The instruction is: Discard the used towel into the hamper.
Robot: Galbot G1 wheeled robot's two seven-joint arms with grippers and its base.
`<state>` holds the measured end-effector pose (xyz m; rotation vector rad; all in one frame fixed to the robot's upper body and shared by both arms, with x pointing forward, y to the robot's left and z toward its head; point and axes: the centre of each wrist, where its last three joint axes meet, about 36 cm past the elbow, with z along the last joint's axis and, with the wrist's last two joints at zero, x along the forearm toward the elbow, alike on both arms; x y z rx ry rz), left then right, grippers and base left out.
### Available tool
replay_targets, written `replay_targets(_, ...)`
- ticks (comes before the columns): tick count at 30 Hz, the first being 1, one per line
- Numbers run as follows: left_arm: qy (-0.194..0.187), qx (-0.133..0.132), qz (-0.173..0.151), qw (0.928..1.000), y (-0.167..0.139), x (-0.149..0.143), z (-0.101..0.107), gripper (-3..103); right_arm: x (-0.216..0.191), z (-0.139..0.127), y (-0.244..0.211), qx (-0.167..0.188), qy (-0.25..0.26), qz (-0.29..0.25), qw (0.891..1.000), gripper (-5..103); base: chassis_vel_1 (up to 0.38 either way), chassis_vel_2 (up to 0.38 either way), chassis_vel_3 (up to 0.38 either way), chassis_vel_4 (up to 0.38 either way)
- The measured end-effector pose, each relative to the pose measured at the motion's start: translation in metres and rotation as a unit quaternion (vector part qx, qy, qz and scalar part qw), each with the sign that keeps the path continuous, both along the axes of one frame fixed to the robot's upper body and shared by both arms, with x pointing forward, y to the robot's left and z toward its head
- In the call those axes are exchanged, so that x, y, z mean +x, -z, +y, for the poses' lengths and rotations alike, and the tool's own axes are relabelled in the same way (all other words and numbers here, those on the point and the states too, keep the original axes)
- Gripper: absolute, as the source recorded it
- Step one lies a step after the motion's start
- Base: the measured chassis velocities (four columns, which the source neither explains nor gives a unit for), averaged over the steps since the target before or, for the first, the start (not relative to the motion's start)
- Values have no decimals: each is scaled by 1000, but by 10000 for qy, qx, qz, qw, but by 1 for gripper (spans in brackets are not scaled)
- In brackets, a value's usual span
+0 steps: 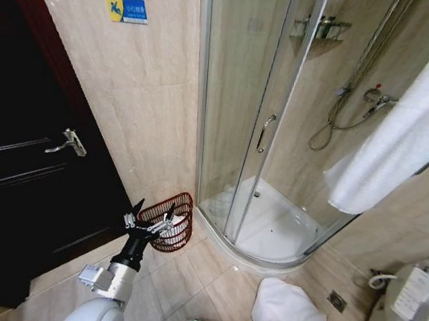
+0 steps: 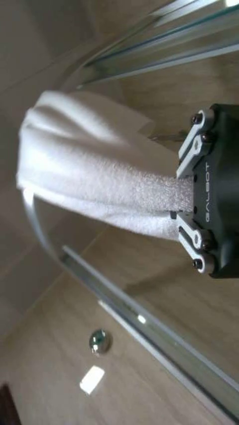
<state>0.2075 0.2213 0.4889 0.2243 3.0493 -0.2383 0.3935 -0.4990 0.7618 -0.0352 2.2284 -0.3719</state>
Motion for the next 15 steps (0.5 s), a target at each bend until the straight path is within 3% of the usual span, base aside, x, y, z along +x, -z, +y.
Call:
replay_targets(2,1,1,0,10000,0,0,0,100,-11,1,8,-278,109,-84,9995,8,0,0,0,0)
replay_targets(5,0,0,0,10000,0,0,0,100,-21,4,16,-352,179,-132,9991,8,0,0,0,0)
replay_targets(11,0,0,0,10000,0,0,0,100,-52,4,33,-260,339,-124,9990,8,0,0,0,0)
replay_targets(15,0,0,0,10000,0,0,0,100,-75,8,68,-3,460,83,9989,8,0,0,0,0)
